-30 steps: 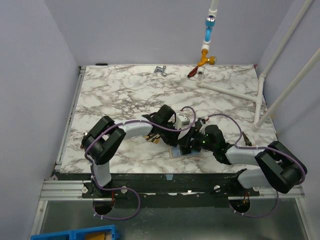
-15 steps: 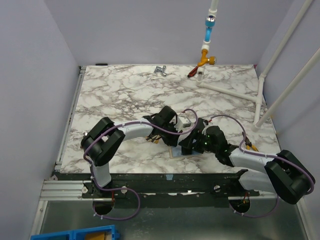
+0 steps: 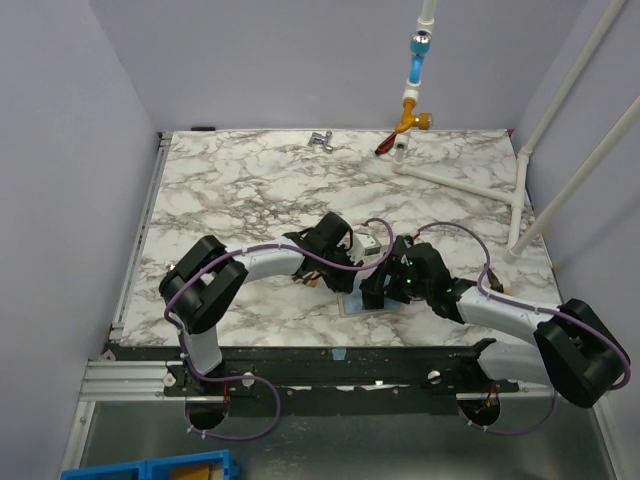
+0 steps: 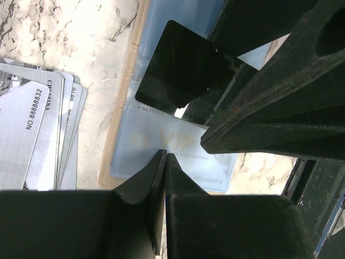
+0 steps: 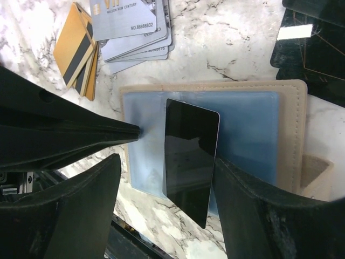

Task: Put the credit cards into the card holder
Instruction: Insert the credit card into the card holder.

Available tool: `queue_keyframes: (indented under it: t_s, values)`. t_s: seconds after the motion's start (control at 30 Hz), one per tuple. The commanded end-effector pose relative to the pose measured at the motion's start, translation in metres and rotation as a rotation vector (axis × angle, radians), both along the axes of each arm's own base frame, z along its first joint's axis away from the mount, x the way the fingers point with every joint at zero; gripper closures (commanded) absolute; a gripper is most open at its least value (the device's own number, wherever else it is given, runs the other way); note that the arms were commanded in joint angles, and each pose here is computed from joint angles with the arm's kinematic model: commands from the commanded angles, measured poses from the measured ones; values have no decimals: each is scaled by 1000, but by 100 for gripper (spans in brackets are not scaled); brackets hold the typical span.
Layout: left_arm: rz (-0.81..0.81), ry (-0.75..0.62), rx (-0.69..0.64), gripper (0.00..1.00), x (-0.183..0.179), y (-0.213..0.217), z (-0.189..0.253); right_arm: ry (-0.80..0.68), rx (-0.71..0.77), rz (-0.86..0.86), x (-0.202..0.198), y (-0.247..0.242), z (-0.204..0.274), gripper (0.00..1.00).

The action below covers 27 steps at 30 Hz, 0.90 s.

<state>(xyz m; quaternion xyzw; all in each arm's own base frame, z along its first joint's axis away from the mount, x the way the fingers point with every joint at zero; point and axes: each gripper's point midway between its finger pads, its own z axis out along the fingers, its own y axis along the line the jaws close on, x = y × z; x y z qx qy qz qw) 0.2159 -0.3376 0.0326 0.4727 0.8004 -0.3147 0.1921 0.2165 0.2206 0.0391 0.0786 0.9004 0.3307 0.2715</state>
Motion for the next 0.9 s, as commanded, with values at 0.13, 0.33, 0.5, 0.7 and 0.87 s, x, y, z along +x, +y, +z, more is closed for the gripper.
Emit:
queue_keyframes:
  t_s: [0.13, 0.33, 0.5, 0.7, 0.87]
  values:
    - [7, 8, 55, 96, -6, 16, -9, 168, -214, -18, -32, -39, -47, 28]
    - [5, 11, 50, 96, -7, 16, -8, 130, -180, 30, -29, -24, -39, 29]
    - [8, 13, 34, 96, -3, 16, -2, 95, -207, 104, -32, -9, -37, 29]
    - [25, 23, 19, 94, 6, 19, 9, 123, -235, 107, -38, -14, -48, 29]
    - [49, 23, 13, 88, 9, 32, 22, 142, -236, 99, -43, -17, -53, 29]
